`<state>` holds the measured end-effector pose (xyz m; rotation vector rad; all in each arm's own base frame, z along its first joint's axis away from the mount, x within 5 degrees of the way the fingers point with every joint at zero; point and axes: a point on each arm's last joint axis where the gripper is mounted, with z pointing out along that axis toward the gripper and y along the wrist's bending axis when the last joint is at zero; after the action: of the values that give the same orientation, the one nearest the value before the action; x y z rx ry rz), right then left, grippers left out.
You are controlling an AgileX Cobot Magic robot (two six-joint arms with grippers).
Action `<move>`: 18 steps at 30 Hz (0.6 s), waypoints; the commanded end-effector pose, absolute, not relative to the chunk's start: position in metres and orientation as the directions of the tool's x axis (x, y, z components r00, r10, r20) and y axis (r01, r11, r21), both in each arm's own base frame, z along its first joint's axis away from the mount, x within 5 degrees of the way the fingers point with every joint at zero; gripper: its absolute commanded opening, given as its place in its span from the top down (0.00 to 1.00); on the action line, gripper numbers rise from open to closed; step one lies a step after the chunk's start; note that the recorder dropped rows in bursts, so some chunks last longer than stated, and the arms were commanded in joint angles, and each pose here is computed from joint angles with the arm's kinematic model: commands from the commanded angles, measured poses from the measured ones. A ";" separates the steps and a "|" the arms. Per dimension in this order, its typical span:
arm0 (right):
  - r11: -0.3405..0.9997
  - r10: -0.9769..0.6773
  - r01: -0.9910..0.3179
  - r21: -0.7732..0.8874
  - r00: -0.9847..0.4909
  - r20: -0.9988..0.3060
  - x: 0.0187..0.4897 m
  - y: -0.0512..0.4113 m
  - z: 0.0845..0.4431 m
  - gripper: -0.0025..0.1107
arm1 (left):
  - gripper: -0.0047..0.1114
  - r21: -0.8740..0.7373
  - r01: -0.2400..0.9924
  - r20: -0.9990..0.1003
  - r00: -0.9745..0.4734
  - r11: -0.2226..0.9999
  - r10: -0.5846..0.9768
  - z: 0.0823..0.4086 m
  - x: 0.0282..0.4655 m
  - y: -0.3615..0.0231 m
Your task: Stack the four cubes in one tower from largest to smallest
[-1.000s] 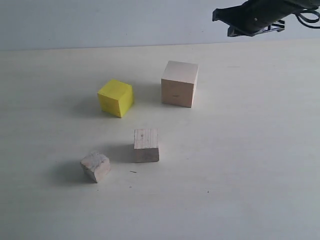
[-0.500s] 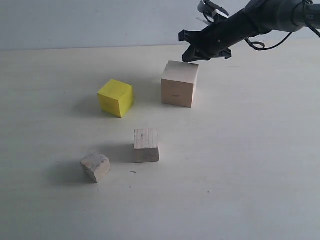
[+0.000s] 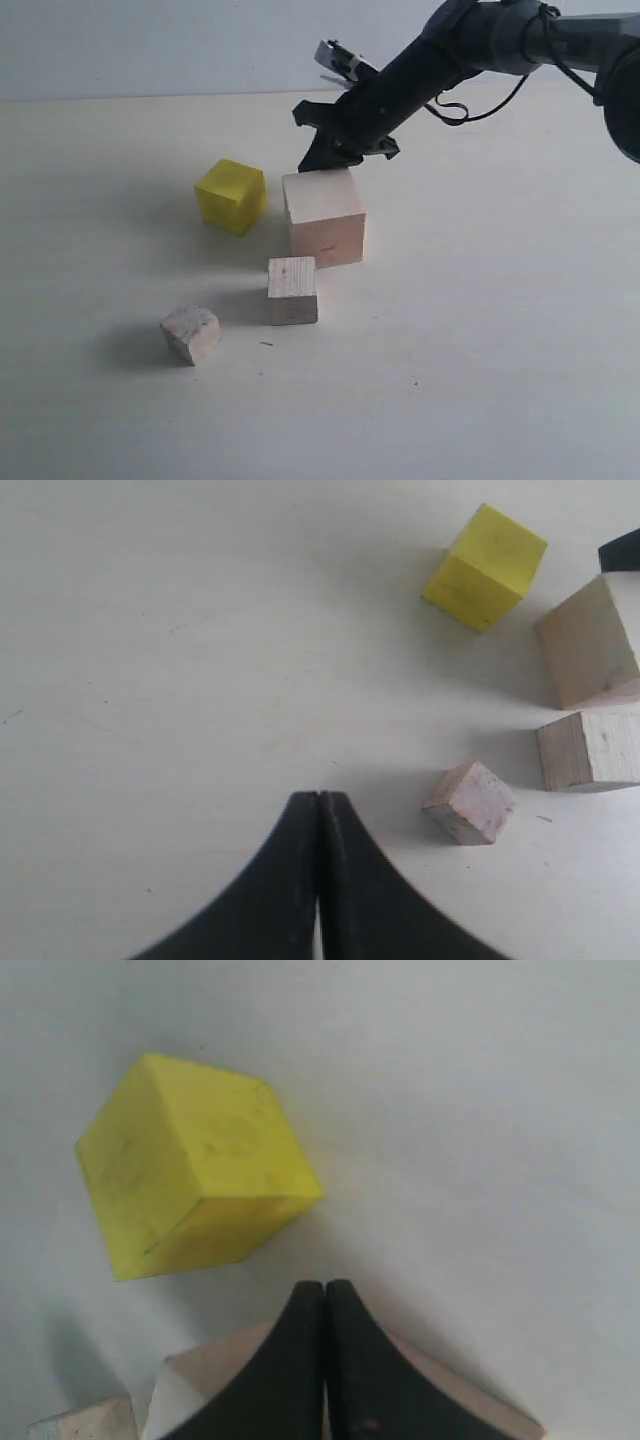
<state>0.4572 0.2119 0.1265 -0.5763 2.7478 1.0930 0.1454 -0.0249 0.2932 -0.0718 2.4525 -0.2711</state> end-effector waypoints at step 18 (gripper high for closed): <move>0.856 -0.217 -0.338 0.390 -0.921 -0.322 0.462 0.162 0.208 0.98 | 0.96 -0.198 0.045 -0.626 -0.774 0.979 -0.091 0.294 0.146 -0.026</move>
<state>0.4577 0.1925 0.1808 -0.5085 2.7584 0.8172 0.1454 -0.0249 0.2932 -0.0383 2.4516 -0.2591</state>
